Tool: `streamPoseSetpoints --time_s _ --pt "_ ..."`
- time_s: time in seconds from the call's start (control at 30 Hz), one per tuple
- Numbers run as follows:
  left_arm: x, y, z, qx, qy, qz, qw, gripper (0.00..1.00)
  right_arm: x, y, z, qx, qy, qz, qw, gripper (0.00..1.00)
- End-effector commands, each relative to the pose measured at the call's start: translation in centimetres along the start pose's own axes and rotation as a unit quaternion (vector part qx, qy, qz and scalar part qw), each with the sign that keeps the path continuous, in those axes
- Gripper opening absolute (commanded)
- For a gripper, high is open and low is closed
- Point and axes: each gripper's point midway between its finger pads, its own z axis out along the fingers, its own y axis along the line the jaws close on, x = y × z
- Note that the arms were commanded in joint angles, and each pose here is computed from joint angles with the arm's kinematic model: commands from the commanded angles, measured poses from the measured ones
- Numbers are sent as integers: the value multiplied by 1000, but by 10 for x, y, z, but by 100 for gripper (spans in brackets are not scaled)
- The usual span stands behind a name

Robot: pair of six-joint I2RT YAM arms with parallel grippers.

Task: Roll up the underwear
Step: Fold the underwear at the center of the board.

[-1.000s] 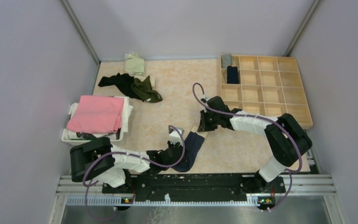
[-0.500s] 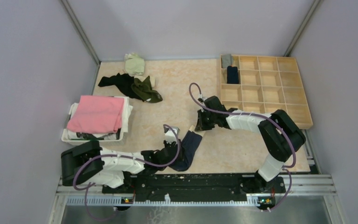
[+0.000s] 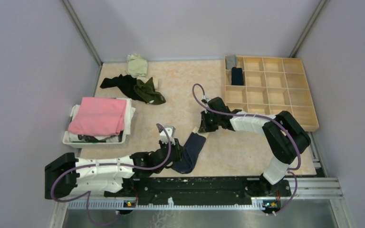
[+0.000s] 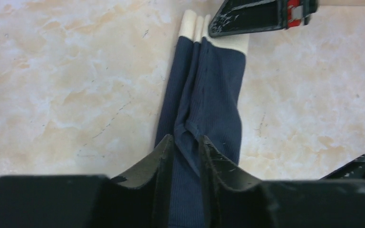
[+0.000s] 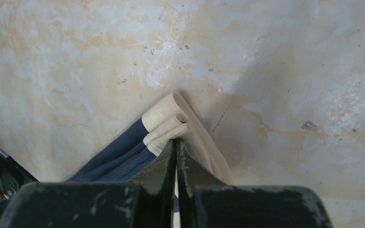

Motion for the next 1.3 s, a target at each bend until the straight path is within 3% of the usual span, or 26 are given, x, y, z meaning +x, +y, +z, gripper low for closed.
streamPoseSetpoints --time_s 0.0,0.07,0.2,0.4,0.9,1.27 --pt "-29 -41 -8 67 -23 17 997 24 6 -19 7 43 13 -11 999 0" --pt "-30 -64 -9 108 -23 35 993 12 6 -19 8 43 14 -10 999 0" --pt "-17 -100 -3 163 -3 55 985 0 9 -20 9 45 18 -7 999 0" --pt "17 -99 13 156 36 58 985 0 10 -24 9 53 21 -7 998 0" --pt "81 -44 -6 110 113 56 986 0 10 -26 8 63 22 -7 998 0" --pt "76 -36 -29 109 108 48 987 0 9 -27 4 67 20 -9 998 0"
